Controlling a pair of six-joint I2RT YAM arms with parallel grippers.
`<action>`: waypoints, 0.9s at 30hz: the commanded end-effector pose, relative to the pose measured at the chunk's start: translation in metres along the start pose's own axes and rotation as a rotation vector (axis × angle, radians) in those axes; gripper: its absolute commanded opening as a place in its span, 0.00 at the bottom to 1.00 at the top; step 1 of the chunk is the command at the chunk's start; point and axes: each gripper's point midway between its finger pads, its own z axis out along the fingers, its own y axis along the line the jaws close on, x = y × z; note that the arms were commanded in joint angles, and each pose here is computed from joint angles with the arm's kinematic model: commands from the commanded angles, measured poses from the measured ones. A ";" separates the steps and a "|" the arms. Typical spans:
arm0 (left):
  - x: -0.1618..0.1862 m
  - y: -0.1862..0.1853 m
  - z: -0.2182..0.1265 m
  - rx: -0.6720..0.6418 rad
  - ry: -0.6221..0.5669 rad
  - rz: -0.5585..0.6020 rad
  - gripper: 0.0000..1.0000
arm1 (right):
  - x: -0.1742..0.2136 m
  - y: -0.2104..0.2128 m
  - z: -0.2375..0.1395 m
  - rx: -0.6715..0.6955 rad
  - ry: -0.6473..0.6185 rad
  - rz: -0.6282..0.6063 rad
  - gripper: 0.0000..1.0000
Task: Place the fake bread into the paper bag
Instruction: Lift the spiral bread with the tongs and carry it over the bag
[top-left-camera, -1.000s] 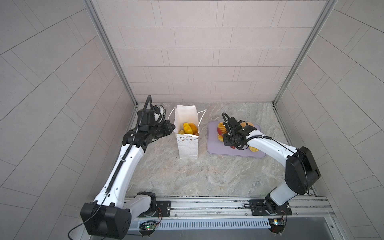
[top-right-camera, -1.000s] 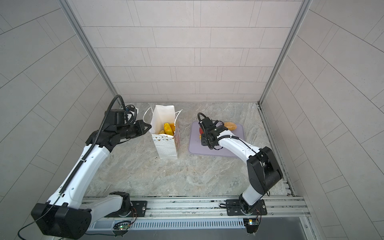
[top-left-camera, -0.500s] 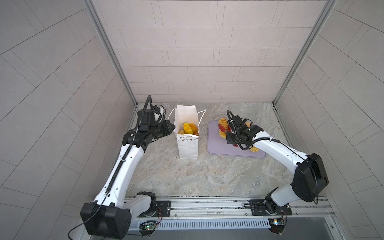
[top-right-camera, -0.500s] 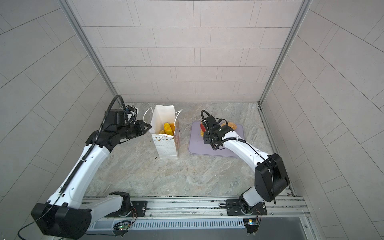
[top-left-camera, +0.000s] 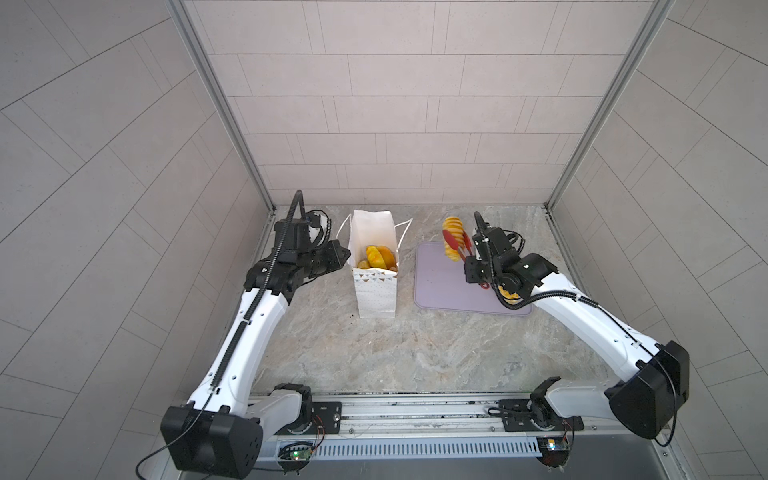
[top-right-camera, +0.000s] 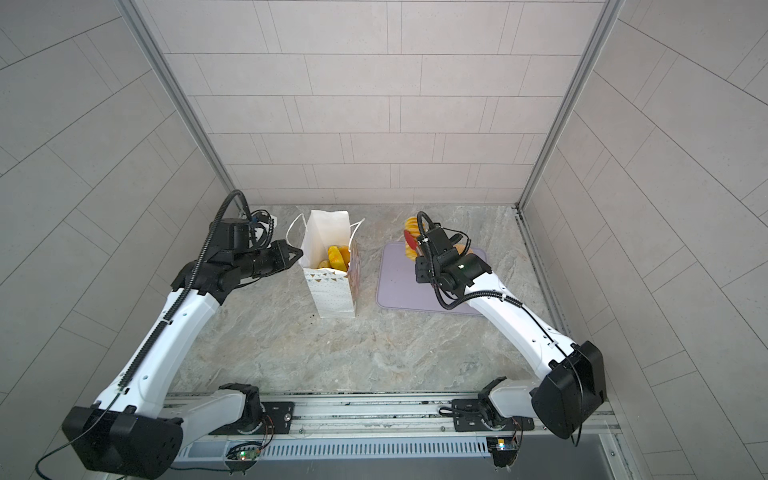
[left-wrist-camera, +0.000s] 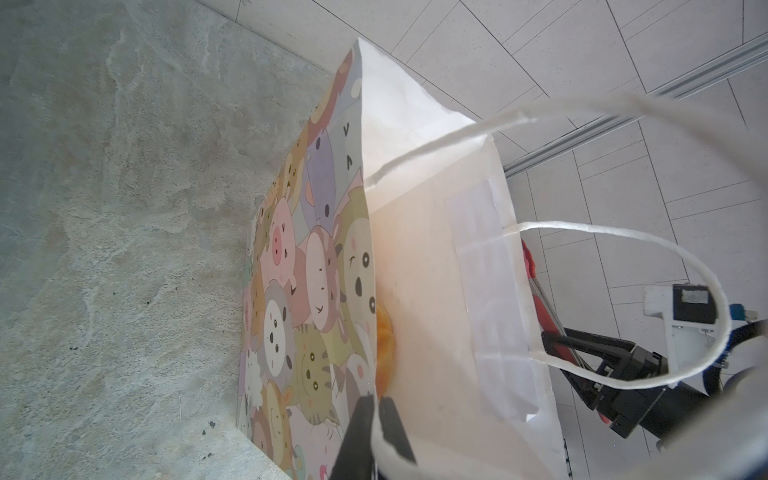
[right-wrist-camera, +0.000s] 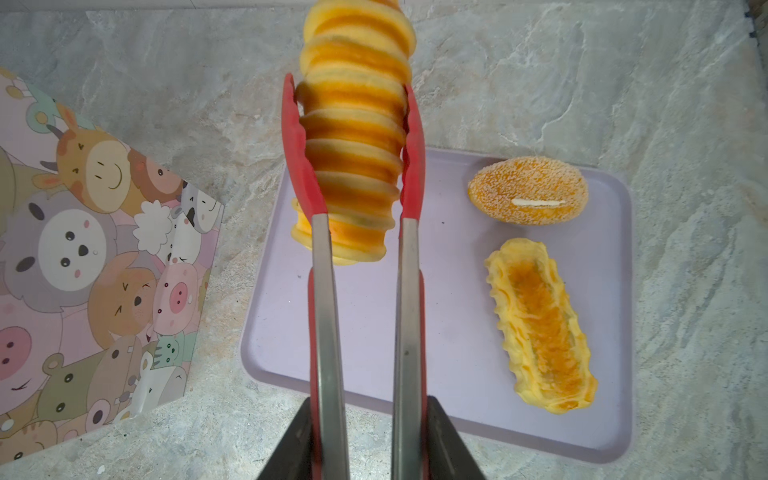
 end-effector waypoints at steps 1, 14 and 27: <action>0.002 -0.003 -0.005 0.008 -0.006 0.003 0.08 | -0.021 -0.006 -0.024 0.014 -0.073 -0.007 0.38; 0.002 -0.003 -0.006 0.007 -0.011 0.001 0.08 | -0.049 -0.003 -0.068 -0.037 -0.165 -0.012 0.38; 0.001 -0.004 -0.006 0.013 -0.017 -0.005 0.08 | -0.083 0.015 -0.118 -0.158 -0.272 -0.029 0.38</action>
